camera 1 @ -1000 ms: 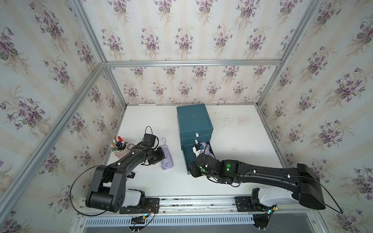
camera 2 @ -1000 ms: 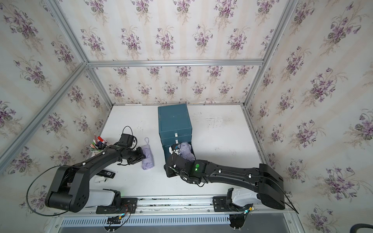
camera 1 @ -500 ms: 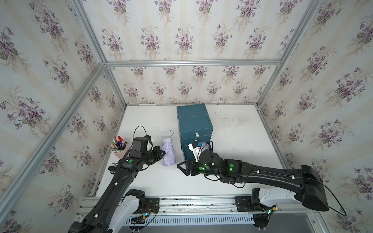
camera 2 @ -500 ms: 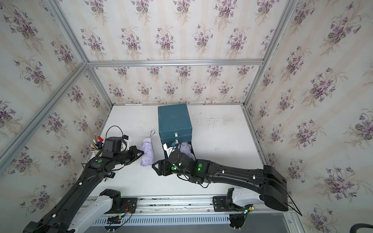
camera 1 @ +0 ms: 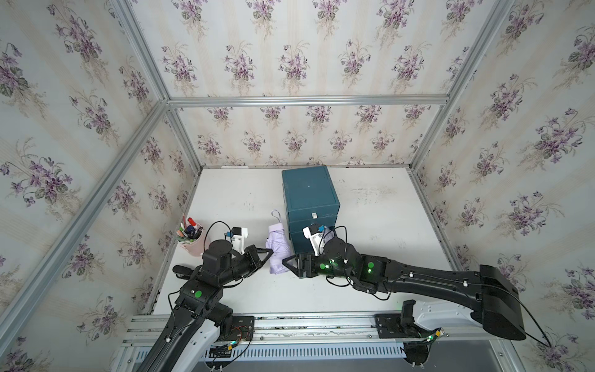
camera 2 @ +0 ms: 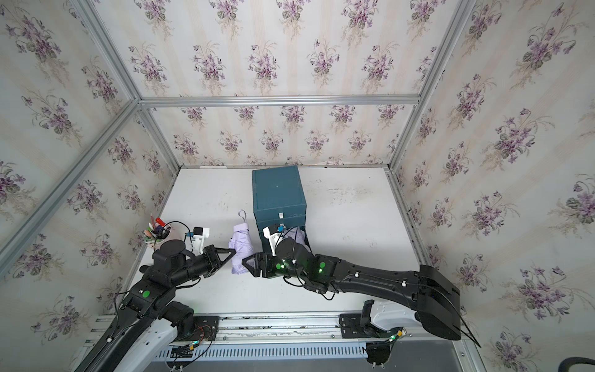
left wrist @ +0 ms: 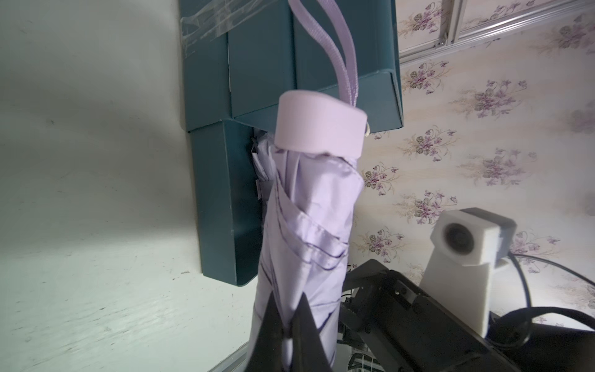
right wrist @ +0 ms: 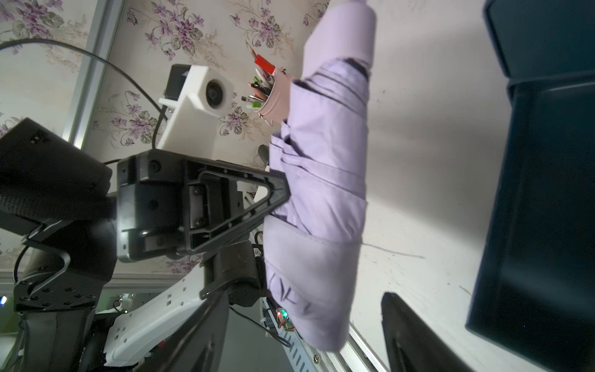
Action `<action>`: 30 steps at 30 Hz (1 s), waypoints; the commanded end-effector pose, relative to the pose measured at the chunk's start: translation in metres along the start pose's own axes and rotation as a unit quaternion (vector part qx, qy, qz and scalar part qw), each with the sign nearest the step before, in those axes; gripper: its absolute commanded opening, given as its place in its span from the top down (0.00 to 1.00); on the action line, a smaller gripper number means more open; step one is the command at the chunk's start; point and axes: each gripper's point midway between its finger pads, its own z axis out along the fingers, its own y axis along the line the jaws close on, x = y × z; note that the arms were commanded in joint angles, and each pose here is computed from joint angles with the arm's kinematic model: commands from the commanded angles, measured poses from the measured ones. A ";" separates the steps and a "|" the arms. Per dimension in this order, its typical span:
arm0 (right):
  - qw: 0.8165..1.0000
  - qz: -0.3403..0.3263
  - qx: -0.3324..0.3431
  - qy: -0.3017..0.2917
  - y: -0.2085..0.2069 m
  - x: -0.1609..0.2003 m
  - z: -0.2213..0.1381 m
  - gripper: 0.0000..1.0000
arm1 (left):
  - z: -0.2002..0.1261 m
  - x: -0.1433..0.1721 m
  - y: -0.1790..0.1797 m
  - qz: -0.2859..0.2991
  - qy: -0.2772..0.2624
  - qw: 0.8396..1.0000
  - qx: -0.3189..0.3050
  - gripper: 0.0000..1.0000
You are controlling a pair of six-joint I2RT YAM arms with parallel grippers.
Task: Place the umbrella in the drawer by color
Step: Pick up the umbrella from the center of the board.
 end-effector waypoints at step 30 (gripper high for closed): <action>0.998 0.044 -0.036 -0.001 -0.002 -0.006 0.012 0.35 | -0.004 -0.005 -0.033 0.003 -0.031 0.995 0.092 1.00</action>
